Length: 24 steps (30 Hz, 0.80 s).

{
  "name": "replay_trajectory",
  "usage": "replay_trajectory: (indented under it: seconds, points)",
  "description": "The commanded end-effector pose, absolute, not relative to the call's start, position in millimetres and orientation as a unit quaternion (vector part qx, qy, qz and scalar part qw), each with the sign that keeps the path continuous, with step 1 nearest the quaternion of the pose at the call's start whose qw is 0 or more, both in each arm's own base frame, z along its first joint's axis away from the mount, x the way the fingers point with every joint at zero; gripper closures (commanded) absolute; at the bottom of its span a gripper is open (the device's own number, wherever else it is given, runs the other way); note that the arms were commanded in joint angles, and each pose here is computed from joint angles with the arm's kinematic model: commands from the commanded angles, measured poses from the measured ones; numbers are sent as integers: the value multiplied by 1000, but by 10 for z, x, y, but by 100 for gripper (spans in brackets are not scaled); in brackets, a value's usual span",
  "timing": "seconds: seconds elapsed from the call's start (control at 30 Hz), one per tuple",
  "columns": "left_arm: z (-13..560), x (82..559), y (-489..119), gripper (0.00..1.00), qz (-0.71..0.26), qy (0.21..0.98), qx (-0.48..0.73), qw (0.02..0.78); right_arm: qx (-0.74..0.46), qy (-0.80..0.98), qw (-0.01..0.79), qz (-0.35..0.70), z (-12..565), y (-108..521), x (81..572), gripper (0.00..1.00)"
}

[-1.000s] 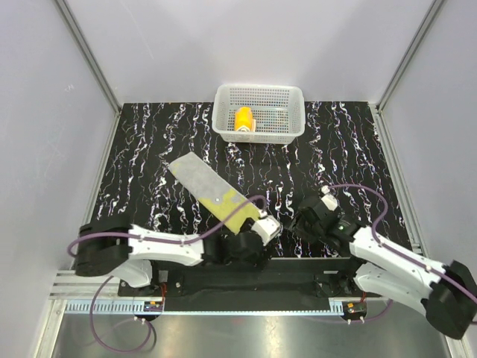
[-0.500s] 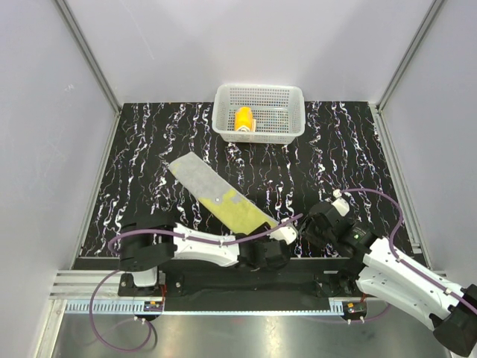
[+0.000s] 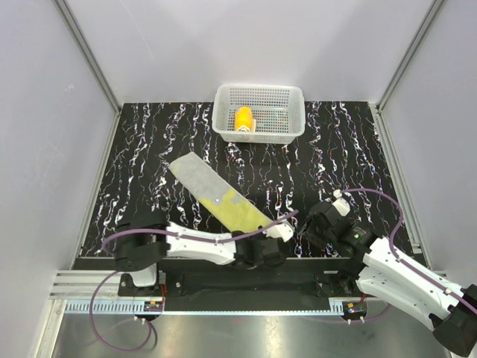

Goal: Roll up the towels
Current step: Roll the towel

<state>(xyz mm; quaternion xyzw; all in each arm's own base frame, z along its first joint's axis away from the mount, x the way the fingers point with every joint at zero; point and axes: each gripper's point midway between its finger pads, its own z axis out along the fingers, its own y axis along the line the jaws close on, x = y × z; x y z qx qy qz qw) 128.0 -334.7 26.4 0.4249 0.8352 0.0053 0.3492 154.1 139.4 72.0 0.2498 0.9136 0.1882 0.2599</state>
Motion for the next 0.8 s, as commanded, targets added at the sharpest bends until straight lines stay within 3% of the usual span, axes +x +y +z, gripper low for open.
replay_trajectory:
  seconds: [0.0,0.27,0.57,0.77]
  points:
    - [608,1224,-3511,100,-104,848,383,352,238,902,286,220,981,1519,1694,53]
    - [824,1216,-3542,100,-298,852,315,294,218,899,293,242,1199,1648,1772,55]
    - [681,1417,-3349,100,-394,862,237,215,162,898,269,309,1291,2058,1838,61]
    - [576,1571,-3169,100,-406,875,182,191,126,893,243,357,1261,2398,1899,69]
